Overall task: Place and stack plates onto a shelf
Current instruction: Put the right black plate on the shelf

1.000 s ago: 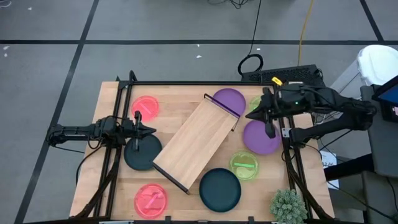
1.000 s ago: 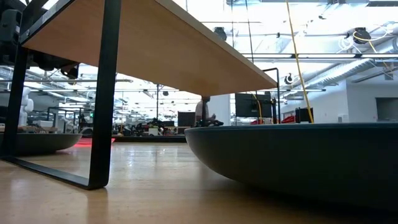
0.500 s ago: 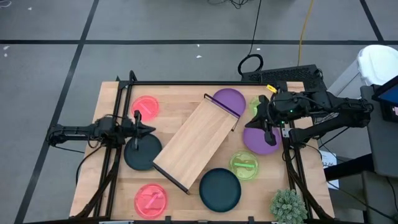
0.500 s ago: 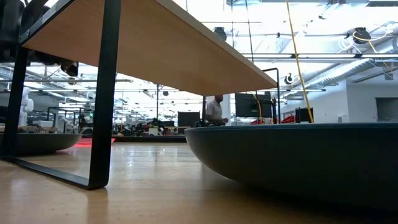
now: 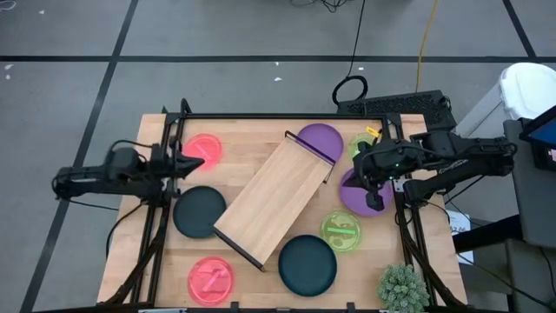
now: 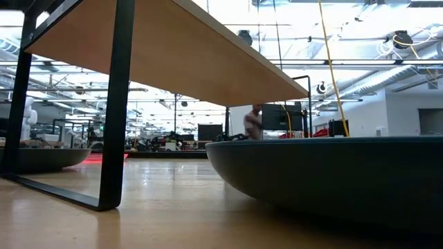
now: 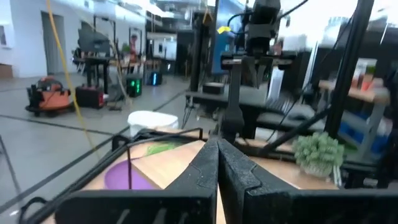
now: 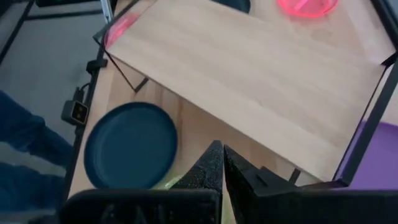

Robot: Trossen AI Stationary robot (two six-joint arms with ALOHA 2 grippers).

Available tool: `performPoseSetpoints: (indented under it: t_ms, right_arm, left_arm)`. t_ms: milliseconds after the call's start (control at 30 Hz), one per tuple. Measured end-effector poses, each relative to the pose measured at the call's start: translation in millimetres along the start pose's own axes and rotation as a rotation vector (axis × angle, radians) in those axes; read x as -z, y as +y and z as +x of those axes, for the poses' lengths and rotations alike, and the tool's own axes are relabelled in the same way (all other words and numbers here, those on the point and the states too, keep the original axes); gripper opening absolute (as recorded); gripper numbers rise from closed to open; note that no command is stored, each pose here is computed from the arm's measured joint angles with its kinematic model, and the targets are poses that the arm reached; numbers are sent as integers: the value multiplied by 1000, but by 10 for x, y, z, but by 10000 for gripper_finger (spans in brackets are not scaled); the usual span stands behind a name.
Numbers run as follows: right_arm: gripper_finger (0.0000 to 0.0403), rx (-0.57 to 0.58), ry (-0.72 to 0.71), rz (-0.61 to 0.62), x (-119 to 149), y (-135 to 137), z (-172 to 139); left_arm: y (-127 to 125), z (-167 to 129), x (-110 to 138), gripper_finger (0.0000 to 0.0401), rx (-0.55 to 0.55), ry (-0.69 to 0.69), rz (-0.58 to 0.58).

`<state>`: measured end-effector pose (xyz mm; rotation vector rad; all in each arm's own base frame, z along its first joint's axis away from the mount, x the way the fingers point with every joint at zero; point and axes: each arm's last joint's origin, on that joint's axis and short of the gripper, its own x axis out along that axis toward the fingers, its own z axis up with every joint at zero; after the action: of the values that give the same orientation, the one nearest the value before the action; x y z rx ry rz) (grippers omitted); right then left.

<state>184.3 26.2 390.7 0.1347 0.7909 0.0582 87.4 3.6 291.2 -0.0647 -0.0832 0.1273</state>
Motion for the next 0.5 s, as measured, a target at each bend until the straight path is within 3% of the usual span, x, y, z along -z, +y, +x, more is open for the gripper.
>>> performPoseSetpoints:
  t_ms: [300,500]
  right_arm:
    - [0,5,16,40,-2,0,33]
    - [0,4,16,123,-1,3,32]
  left_arm:
    - [-78,282,-699,3,-2,32,82]
    - [-126,514,-989,3,-7,104,31]
